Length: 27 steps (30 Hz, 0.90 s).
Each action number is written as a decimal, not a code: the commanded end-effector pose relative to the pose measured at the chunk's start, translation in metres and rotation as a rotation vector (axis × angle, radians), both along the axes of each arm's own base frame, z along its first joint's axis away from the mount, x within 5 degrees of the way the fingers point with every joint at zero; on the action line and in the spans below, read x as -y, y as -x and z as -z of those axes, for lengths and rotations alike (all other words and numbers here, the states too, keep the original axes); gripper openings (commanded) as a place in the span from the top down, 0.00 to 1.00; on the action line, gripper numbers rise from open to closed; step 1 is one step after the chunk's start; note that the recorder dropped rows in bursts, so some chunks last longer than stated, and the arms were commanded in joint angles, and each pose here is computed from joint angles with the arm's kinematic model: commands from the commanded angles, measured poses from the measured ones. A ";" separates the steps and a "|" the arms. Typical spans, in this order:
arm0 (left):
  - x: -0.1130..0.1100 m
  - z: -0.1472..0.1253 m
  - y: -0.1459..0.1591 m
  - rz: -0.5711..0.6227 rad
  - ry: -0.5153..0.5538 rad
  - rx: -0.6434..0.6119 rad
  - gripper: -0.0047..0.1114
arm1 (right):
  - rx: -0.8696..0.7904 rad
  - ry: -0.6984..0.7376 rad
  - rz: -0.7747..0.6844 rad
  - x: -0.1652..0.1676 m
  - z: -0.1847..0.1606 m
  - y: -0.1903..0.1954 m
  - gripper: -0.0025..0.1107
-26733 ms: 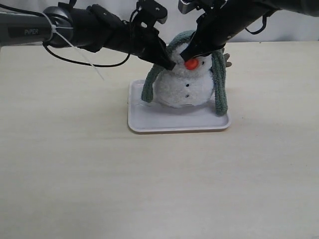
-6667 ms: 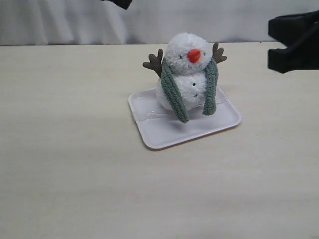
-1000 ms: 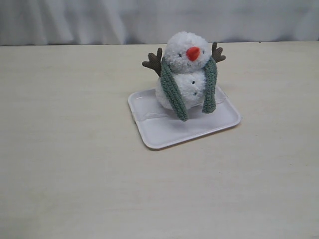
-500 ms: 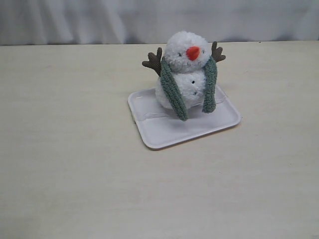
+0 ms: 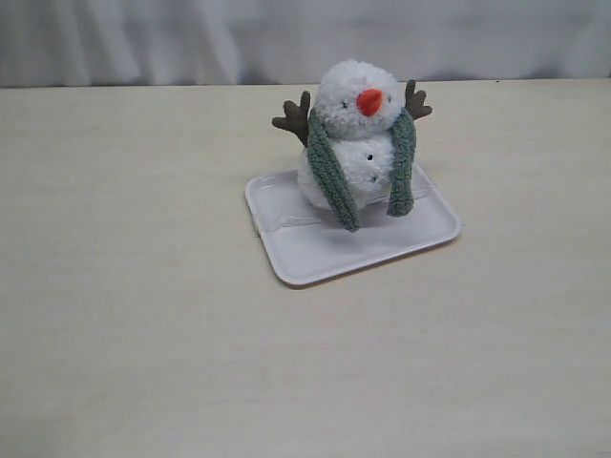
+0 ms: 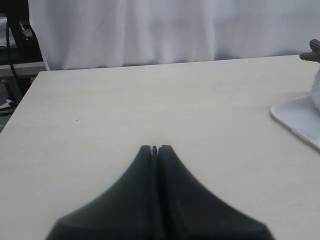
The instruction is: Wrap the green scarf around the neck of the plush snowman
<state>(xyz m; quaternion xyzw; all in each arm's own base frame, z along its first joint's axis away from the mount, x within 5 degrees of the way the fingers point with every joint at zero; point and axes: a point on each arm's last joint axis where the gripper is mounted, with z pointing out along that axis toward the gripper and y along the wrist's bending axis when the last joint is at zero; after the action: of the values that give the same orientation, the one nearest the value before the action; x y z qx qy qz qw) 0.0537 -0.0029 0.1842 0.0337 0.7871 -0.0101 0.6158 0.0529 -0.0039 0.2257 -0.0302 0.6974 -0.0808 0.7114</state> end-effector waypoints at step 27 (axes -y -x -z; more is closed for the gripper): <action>0.000 0.000 0.000 -0.004 -0.006 0.016 0.96 | -0.281 -0.098 0.015 0.000 0.044 0.000 0.94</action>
<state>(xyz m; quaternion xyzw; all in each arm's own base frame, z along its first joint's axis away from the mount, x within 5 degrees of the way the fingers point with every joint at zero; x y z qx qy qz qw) 0.0537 -0.0029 0.1842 0.0337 0.7871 -0.0101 0.6158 0.0535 -0.0040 0.1827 -0.0043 0.7929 -0.0465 0.6076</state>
